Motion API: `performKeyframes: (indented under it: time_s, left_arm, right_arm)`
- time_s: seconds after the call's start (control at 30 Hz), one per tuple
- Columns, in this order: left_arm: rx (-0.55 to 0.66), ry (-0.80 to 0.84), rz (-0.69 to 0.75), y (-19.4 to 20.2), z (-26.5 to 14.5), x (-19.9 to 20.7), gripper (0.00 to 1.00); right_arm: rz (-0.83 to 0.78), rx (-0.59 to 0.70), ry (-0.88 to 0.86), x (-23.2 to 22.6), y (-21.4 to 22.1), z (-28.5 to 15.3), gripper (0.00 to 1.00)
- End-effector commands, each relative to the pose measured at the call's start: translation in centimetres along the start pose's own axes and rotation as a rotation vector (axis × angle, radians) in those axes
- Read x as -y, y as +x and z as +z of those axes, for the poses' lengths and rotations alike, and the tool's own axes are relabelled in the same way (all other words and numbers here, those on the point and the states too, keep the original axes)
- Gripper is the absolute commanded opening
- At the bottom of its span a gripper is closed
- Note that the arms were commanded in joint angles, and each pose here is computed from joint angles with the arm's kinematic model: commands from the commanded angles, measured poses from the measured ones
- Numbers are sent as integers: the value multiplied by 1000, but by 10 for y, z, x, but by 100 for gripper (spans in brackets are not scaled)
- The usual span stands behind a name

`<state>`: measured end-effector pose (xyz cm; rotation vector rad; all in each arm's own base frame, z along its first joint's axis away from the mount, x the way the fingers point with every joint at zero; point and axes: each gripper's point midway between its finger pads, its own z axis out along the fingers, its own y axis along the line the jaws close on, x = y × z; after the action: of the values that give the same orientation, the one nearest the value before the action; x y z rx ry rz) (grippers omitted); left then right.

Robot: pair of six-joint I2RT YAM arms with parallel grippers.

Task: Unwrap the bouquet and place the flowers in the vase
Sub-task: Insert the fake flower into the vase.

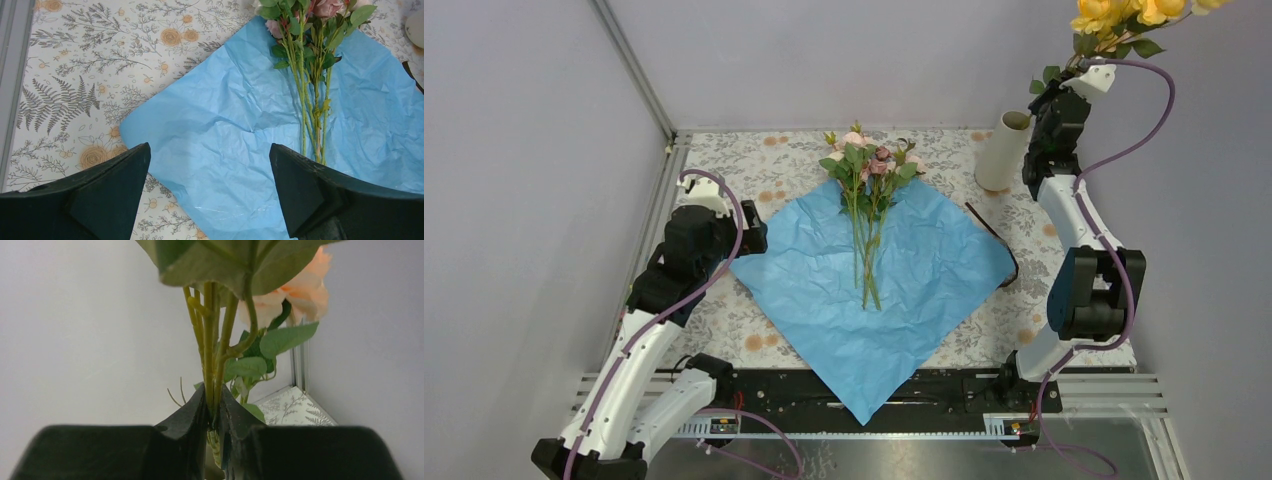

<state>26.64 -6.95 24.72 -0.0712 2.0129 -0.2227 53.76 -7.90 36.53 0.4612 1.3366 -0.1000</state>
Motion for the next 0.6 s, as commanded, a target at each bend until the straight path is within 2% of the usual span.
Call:
performKeyframes:
  time_s: [0.0,0.3,0.57]
  left_arm:
    - [53,7,-2,-14,2,2,99]
    - [56,11,-4,-15,1,2,99]
    - [61,14,-5,-16,0,2,99]
  right_arm:
    - [59,43,39,9,2,-3,0]
    - [63,-52,85,23,49,-7,2]
    - [50,-115,92,24,72,-4,3]
